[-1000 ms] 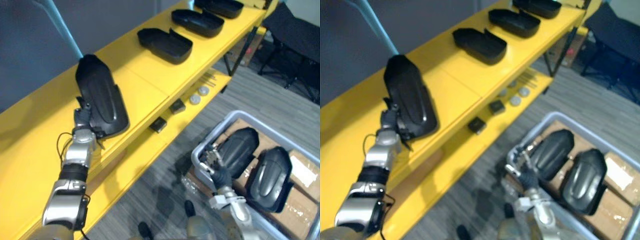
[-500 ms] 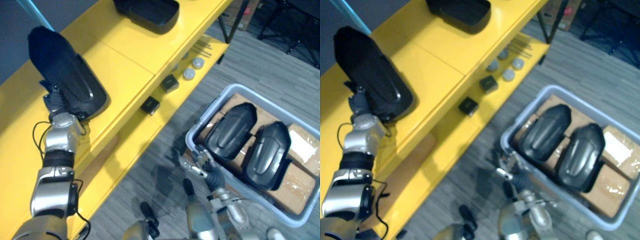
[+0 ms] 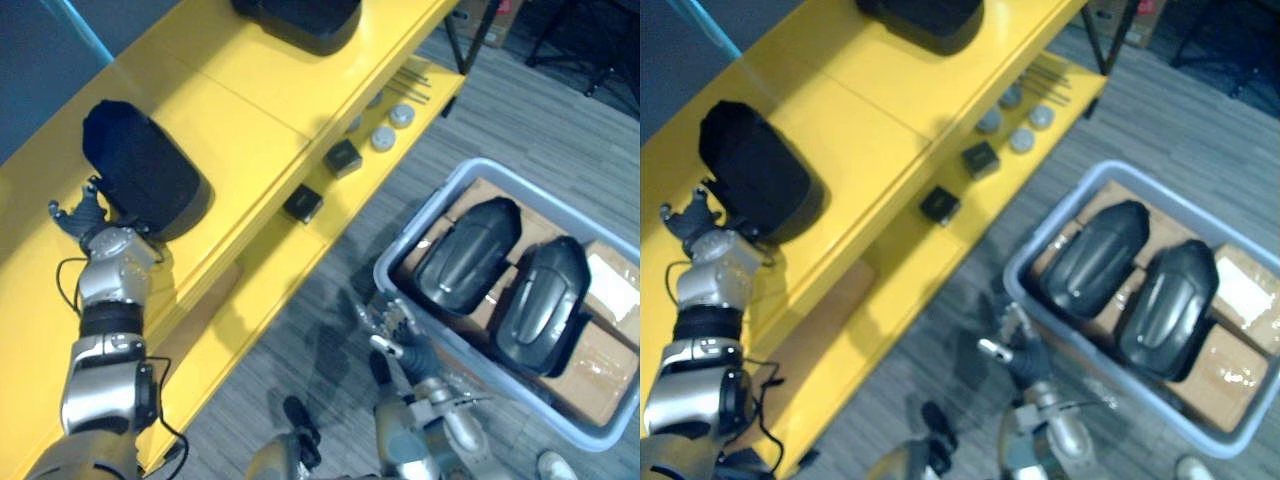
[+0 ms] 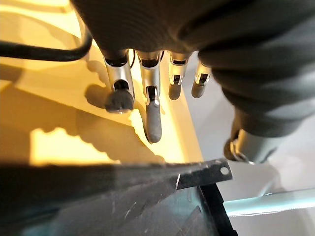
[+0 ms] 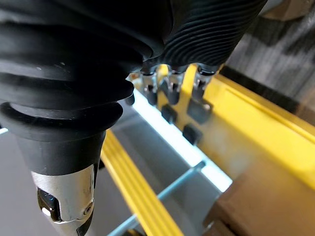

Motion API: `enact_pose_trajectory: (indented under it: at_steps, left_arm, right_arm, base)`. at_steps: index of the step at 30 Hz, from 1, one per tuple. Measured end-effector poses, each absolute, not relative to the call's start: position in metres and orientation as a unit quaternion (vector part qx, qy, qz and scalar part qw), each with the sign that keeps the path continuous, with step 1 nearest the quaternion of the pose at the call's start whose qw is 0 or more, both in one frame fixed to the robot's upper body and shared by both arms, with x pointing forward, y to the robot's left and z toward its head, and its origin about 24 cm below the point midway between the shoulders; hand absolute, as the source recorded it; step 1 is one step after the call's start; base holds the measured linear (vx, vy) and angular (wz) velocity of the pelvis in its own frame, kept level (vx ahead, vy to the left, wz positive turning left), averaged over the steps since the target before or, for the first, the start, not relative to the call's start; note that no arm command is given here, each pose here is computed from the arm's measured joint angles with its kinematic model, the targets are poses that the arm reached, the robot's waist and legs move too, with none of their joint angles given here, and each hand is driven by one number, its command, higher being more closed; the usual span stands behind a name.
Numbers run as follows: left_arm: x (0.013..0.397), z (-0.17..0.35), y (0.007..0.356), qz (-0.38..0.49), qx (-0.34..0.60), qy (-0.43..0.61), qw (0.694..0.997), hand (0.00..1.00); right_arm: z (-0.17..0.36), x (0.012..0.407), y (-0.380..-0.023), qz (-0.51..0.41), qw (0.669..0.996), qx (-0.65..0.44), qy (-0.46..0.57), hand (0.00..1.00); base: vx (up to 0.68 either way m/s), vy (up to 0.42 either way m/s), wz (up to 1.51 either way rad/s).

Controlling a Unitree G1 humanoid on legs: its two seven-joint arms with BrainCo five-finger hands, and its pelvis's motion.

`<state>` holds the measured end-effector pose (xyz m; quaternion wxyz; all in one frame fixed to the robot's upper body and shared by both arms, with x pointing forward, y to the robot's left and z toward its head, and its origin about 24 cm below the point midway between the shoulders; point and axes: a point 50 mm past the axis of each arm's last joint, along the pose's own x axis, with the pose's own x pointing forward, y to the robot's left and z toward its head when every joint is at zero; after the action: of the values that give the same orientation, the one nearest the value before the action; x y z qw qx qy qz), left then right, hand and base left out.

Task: Walk over and take plastic housings, then place them on the shelf

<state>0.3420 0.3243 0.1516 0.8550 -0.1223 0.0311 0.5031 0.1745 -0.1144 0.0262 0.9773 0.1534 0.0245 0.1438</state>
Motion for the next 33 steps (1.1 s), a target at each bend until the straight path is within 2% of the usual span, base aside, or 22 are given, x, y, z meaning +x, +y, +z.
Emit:
enact_pose_trajectory:
  at_steps: [7, 13, 17, 21, 24, 33]
  left_arm:
    - [0.339, 0.14, 0.326, 0.477, -0.168, 0.022, 0.862, 0.0]
    - [0.335, 0.115, 0.305, 0.364, -0.13, 0.03, 0.922, 0.0]
    - [0.323, 0.089, 0.292, 0.296, -0.129, 0.05, 0.945, 0.0]
    - [0.307, 0.09, 0.279, 0.204, -0.131, 0.018, 0.97, 0.0]
    - [0.295, 0.083, 0.27, 0.155, -0.136, 0.015, 0.978, 0.0]
    - [0.275, 0.049, 0.263, 0.121, -0.157, 0.062, 0.978, 0.0]
  right_arm:
    - [0.025, 0.165, -0.113, 0.143, 0.976, 0.162, 0.032, 0.0]
    - [0.026, 0.166, -0.11, 0.155, 0.976, 0.151, 0.016, 0.0]
    - [0.018, 0.173, -0.113, 0.147, 0.979, 0.138, 0.025, 0.0]
    - [0.019, 0.181, -0.123, 0.119, 0.984, 0.133, 0.011, 0.0]
    - [0.017, 0.185, -0.135, 0.093, 0.988, 0.125, 0.01, 0.0]
    - [0.009, 0.182, -0.153, 0.07, 0.991, 0.114, 0.022, 0.0]
  base:
    - [0.0, 0.004, 0.04]
    - [0.01, 0.006, 0.25]
    - [0.07, 0.001, 0.2]
    - [0.02, -0.005, 0.28]
    - [-0.01, -0.008, 0.19]
    - [-0.01, -0.008, 0.04]
